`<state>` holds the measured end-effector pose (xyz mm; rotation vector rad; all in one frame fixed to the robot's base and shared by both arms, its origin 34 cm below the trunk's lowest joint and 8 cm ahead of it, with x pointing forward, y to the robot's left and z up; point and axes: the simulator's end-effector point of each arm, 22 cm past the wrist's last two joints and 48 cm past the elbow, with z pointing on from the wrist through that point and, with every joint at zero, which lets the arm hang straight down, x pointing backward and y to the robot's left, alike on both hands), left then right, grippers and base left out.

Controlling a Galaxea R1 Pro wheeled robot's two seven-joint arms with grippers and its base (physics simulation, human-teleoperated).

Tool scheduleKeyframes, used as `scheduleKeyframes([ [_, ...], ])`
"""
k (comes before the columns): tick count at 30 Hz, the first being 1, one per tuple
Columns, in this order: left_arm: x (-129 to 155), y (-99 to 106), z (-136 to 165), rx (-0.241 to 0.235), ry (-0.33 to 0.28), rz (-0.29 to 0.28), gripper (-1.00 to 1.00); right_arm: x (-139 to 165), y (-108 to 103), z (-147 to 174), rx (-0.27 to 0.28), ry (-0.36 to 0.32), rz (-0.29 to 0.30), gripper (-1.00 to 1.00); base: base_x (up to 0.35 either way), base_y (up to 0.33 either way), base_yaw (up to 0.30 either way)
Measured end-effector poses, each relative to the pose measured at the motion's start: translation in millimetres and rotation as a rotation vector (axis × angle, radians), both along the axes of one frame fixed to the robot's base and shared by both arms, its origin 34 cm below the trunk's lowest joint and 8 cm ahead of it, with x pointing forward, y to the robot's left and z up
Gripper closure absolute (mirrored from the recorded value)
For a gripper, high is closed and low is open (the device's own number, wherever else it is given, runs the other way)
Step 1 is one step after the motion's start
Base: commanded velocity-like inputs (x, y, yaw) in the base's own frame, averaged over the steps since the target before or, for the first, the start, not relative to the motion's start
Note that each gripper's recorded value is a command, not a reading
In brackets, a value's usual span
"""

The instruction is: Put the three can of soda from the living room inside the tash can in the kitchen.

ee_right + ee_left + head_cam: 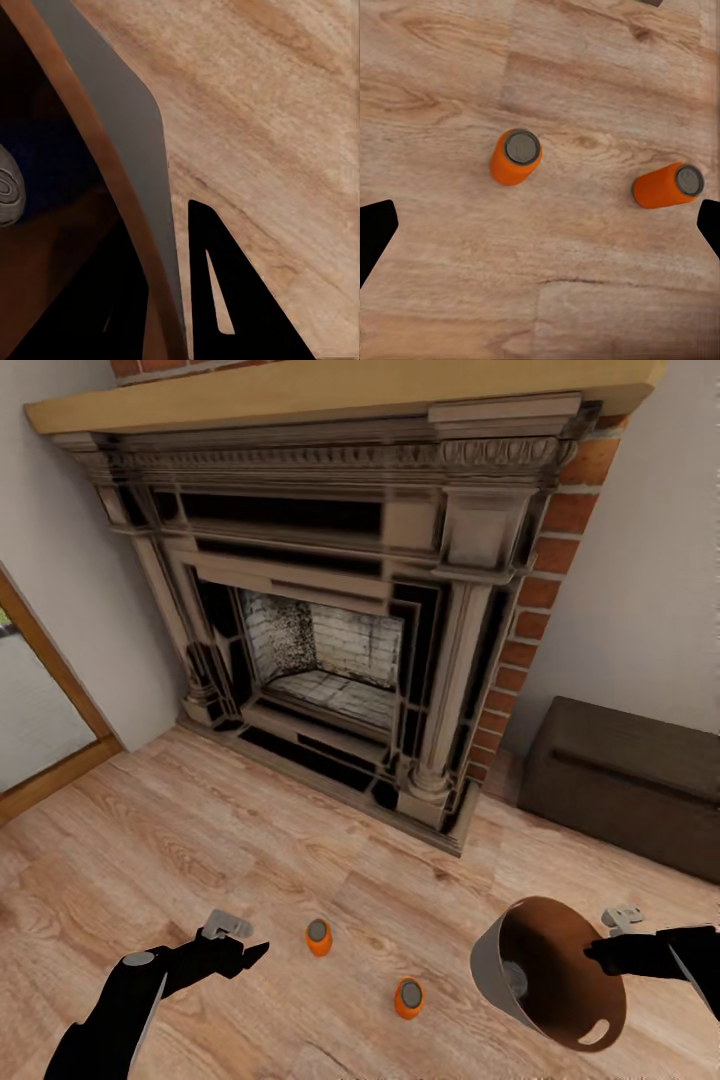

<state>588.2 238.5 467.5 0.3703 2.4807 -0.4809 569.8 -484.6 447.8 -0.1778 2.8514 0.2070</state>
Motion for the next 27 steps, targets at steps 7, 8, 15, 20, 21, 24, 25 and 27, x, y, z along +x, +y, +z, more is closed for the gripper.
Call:
scheduleKeyframes([
  [7, -7.3, 0.1, -9.0, 0.003, 0.026, 0.007, -1.0, 1.7, 2.2, 0.6, 0.008, -0.006, -0.002, 1.0, -0.027, 0.29, -0.035],
  [8, -7.8, 0.5, -9.8, 0.005, 0.028, 0.009, -1.0, 1.9, 2.1, 0.8, 0.009, -0.007, -0.003, 1.0, -0.056, 0.3, -0.096],
  [15, -9.3, 1.6, -11.8, 0.009, 0.032, 0.014, -1.0, 2.1, 1.3, 1.7, 0.005, -0.007, -0.001, 1.0, -0.034, 0.302, -0.201],
  [20, -8.5, 1.4, -10.4, 0.009, 0.028, 0.014, -1.0, 3.2, 1.9, 3.4, 0.008, -0.011, -0.002, 1.0, 0.186, 0.239, -0.238],
  [21, -8.2, 1.4, -10.1, 0.009, 0.027, 0.014, -1.0, 3.5, 2.0, 3.8, 0.009, -0.013, -0.003, 1.0, 0.269, 0.13, -0.242],
  [24, -7.1, 1.9, -9.4, 0.013, 0.022, 0.015, -1.0, 3.8, 2.0, 4.7, 0.009, -0.014, -0.002, 1.0, 0.29, 0.078, -0.242],
  [25, -6.3, 3.3, -9.5, 0.02, 0.02, 0.02, -1.0, 3.8, 2.2, 4.9, 0.01, -0.014, -0.002, 1.0, 0.305, 0.023, -0.243],
  [27, -4.8, 6.5, -9.7, 0.034, 0.016, 0.029, -1.0, 4.5, 2.2, 5.7, 0.01, -0.017, -0.004, 1.0, 0.299, -0.052, -0.243],
])
